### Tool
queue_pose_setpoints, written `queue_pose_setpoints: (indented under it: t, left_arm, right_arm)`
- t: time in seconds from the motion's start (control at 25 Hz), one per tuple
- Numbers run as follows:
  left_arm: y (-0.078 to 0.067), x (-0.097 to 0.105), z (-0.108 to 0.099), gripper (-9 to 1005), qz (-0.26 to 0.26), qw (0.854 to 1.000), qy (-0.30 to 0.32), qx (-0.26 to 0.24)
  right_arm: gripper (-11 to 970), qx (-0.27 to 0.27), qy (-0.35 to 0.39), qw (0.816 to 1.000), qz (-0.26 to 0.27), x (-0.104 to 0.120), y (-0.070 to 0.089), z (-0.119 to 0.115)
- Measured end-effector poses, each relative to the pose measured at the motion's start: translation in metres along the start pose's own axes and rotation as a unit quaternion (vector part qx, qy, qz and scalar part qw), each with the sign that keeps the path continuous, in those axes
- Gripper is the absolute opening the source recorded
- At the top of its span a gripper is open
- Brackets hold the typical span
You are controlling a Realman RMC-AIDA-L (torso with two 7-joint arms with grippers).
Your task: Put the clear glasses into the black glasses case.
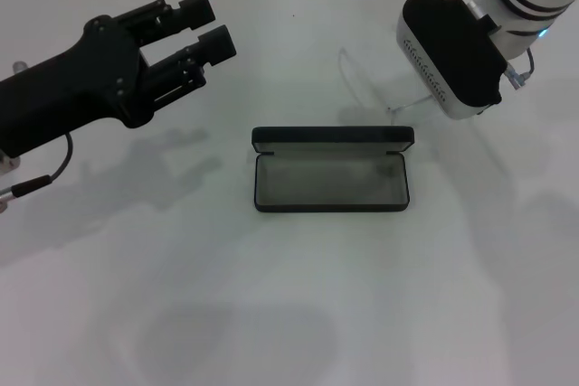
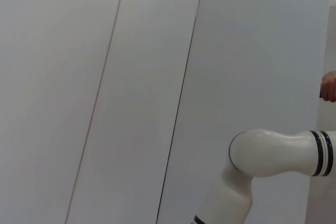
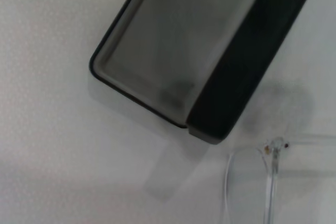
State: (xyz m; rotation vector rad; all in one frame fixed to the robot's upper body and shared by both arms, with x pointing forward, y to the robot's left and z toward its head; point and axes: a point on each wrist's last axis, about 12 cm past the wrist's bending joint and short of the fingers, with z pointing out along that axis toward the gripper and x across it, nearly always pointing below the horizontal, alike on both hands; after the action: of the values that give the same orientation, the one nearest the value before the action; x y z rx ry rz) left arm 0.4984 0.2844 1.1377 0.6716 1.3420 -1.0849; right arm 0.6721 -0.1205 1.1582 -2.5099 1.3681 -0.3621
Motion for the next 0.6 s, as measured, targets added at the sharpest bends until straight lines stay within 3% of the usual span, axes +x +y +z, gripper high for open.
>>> queue_pose_setpoints:
  t: [0.24,0.6]
  left_arm:
    - [-0.002,0.0,0.0,502,0.0,1.0,-0.001,0.009]
    - [-0.003,-0.007,0.0,502,0.003,1.0,-0.015,0.022]
  right_arm:
    - [70,0.006,0.0,1.0,0.025,0.003,0.007,-0.001]
    - [71,0.05,-0.039,0.99,0.129,0.024,0.018,-0.044]
